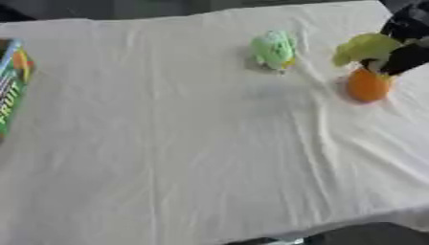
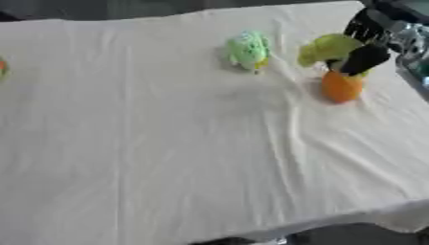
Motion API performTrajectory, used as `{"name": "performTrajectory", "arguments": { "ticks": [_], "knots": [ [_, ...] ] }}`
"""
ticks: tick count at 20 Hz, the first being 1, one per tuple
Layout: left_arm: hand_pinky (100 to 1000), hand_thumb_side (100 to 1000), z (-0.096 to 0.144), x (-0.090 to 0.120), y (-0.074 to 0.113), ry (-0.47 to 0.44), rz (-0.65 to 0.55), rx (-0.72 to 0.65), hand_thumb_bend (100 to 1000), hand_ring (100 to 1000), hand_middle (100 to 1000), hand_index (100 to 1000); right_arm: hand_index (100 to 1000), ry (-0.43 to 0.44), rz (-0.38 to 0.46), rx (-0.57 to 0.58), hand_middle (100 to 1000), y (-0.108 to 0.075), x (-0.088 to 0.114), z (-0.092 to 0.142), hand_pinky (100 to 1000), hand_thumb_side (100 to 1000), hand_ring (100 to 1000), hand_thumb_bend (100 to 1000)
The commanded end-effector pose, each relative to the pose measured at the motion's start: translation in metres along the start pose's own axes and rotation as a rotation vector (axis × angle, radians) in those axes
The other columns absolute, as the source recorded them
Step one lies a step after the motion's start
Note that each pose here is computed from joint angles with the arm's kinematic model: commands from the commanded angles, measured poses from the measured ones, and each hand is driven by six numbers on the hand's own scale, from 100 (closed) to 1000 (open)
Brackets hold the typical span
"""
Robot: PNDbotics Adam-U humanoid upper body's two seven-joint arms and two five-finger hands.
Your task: Pick up the objects with one hand, pass them to the other hand, and then place them into the box on the other side of the table.
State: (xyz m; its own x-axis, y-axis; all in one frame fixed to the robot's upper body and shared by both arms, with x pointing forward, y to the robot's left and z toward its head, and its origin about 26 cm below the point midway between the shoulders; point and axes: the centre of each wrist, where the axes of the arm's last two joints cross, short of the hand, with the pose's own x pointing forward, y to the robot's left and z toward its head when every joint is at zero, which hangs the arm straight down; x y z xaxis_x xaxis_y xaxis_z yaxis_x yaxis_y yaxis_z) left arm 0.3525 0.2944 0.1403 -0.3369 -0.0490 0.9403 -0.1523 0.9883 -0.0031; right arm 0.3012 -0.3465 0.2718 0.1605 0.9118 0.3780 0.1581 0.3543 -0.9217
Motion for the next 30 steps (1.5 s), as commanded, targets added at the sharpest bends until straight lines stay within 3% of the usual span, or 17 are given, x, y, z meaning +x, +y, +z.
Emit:
{"name": "performTrajectory", "arguments": {
  "ticks": [1, 6, 11, 12, 13, 17, 30],
  "knots": [
    [600, 746, -0.004, 0.012, 0.005, -0.040, -0.014, -0.001, 474, 717, 656, 739, 546, -0.048, -0.076, -0.079, 416, -0.002, 0.009, 0.005, 743, 100, 569, 321],
    [601, 731, -0.007, 0.022, -0.001, -0.077, -0.015, -0.036, 466, 720, 660, 742, 547, -0.095, -0.186, -0.091, 400, 0.013, 0.019, 0.008, 725, 100, 541, 287],
    [606, 692, -0.017, 0.058, -0.013, -0.182, -0.089, -0.171, 451, 726, 667, 751, 552, -0.145, -0.312, -0.124, 392, 0.032, 0.030, 0.012, 721, 100, 527, 260],
    [609, 689, -0.020, 0.067, -0.015, -0.206, -0.115, -0.207, 584, 728, 664, 753, 554, -0.154, -0.333, -0.140, 393, 0.036, 0.032, 0.013, 720, 100, 522, 343],
    [610, 674, -0.021, 0.076, -0.017, -0.227, -0.145, -0.246, 453, 729, 668, 753, 555, -0.164, -0.355, -0.158, 389, 0.041, 0.034, 0.014, 719, 100, 520, 243],
    [615, 653, -0.026, 0.108, -0.026, -0.286, -0.246, -0.385, 459, 731, 669, 755, 558, -0.212, -0.445, -0.216, 385, 0.055, 0.042, 0.016, 720, 100, 513, 215],
    [640, 601, -0.021, 0.191, -0.051, -0.383, -0.548, -0.667, 495, 738, 679, 764, 559, -0.341, -0.543, -0.175, 382, 0.075, 0.068, 0.021, 717, 100, 504, 196]
  ]
}}
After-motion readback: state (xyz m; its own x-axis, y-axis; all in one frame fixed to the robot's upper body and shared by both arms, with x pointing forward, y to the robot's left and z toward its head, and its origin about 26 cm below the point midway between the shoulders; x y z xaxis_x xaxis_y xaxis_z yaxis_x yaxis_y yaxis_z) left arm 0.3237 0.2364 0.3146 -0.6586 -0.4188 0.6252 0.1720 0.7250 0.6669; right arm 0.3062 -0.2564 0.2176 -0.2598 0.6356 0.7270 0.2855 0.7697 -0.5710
